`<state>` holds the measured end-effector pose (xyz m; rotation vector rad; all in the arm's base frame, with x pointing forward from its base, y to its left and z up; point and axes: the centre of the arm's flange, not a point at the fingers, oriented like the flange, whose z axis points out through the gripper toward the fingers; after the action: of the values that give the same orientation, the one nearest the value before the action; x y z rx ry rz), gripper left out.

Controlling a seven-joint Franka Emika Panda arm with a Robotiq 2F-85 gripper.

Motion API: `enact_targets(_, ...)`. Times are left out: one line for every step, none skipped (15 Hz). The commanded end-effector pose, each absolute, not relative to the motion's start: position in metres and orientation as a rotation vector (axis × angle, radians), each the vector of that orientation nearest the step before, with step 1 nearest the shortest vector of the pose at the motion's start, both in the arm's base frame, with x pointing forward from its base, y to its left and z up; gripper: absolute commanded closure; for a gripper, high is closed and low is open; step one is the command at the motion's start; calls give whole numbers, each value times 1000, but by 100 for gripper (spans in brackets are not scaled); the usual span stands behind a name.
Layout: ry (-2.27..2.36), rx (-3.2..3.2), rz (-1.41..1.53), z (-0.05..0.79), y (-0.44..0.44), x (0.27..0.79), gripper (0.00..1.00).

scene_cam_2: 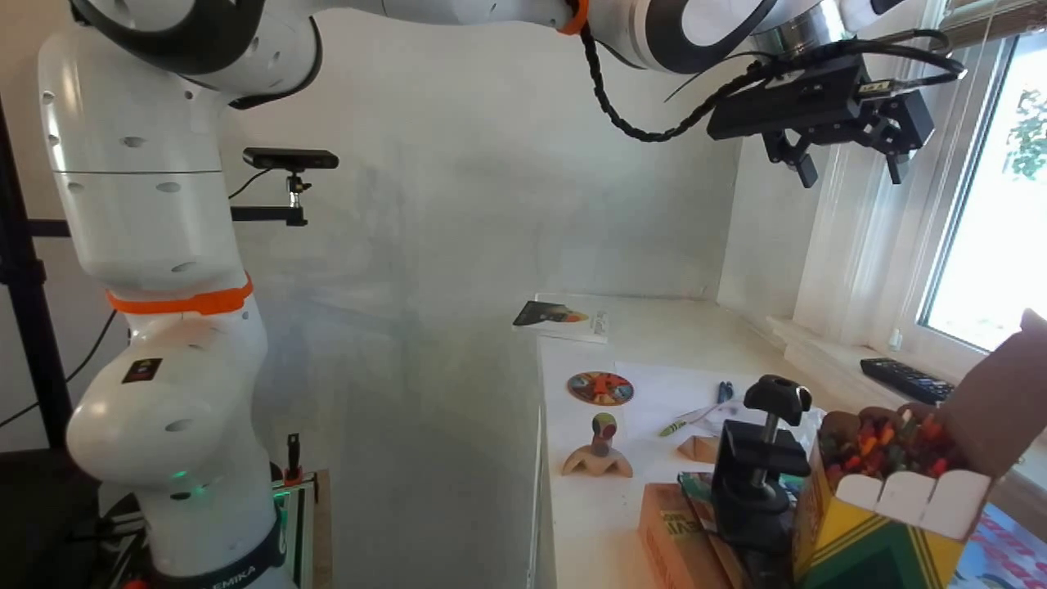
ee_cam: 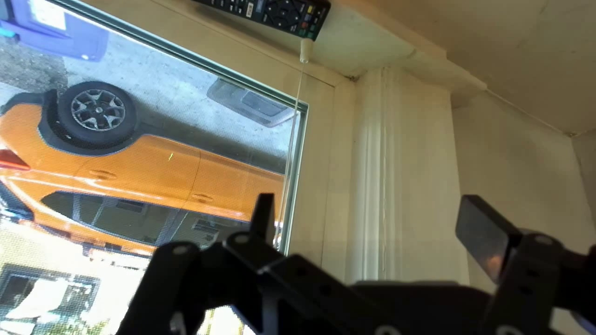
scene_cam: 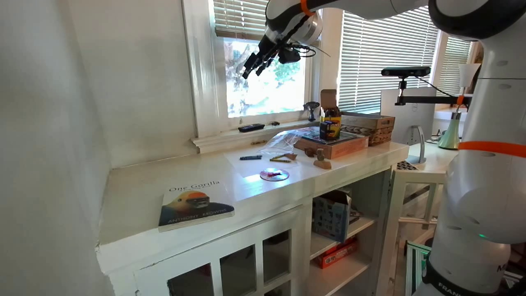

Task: Close the window blinds

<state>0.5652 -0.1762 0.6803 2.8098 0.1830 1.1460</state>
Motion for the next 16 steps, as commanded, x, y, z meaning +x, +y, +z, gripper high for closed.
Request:
enact_targets(173, 2763, 1199, 690, -177, 592, 0)
enact_targets(181, 2743, 1213, 696, -178, 598, 0)
enact_targets(171, 2730, 1231, 699, -179, 605, 0)
enact_targets(151, 2729, 1244, 702, -181, 612, 0)
enact_targets(138, 2722, 1253, 703, -182, 617, 0)
enact_targets(121, 2718, 1257, 703, -184, 623, 0)
enact_targets(98, 2699, 1263, 702, -185, 627, 0)
enact_targets(70, 2700, 1272, 701, -188, 631, 0)
enact_targets(39, 2697, 1281, 698, -189, 635, 0)
enact_targets(5, 2691, 1292, 696, -190, 639, 0)
enact_targets(-39, 2692, 1304, 694, -191, 642, 0)
enact_targets(-78, 2691, 1321, 691, -192, 646, 14)
enact_targets(-107, 2693, 1337, 689, -191, 650, 21)
enact_targets(-131, 2689, 1347, 688, -191, 652, 34)
enact_targets(-152, 2686, 1363, 686, -190, 656, 42)
enact_targets(-169, 2678, 1379, 686, -189, 658, 51)
